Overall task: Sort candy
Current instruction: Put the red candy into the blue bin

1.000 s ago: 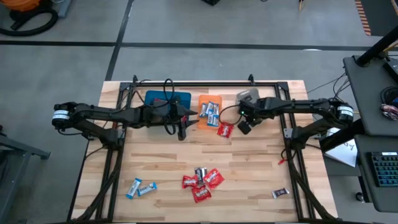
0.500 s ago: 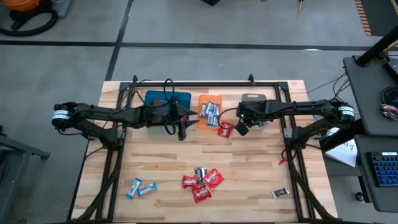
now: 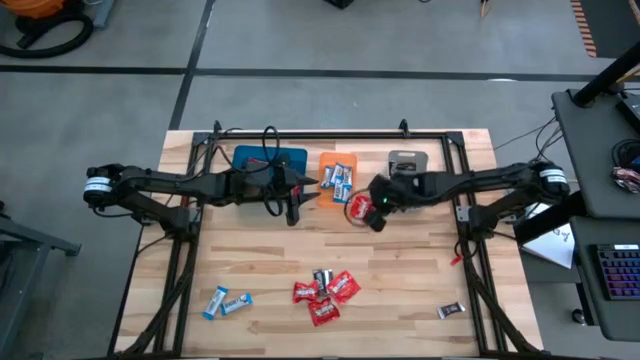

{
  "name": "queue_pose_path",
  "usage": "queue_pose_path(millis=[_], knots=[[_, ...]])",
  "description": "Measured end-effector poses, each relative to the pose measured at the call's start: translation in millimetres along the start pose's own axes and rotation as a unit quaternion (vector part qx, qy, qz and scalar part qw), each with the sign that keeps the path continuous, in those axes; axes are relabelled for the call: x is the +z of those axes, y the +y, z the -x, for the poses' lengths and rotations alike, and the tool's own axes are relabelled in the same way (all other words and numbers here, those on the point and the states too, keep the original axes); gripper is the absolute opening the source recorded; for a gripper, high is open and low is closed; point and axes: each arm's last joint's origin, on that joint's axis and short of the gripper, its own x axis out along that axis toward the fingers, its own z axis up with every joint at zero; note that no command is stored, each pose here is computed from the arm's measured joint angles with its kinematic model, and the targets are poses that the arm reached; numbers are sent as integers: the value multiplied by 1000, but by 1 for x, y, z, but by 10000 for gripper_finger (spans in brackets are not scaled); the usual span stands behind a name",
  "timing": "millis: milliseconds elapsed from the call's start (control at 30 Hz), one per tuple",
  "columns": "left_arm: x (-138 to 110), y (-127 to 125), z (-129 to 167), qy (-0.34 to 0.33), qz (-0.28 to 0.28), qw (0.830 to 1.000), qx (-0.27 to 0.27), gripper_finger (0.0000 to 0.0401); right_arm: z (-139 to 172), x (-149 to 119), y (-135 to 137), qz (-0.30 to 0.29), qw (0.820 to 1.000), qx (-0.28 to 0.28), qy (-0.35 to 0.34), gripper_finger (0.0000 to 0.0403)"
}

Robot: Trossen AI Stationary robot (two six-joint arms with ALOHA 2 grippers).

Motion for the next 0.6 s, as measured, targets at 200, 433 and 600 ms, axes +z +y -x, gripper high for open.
queue_pose_path(millis=[200,433,600], knots=[[0,0,0,-2,0,1000,0,142,-25,-5,32,39,999,-17,33,9],[0,0,0,-1,0,1000,0,142,-62,-4,47,90,988,-65,105,9],[-1,-1,0,5,-1,1000,-1,142,-83,-2,53,139,978,-85,129,9]])
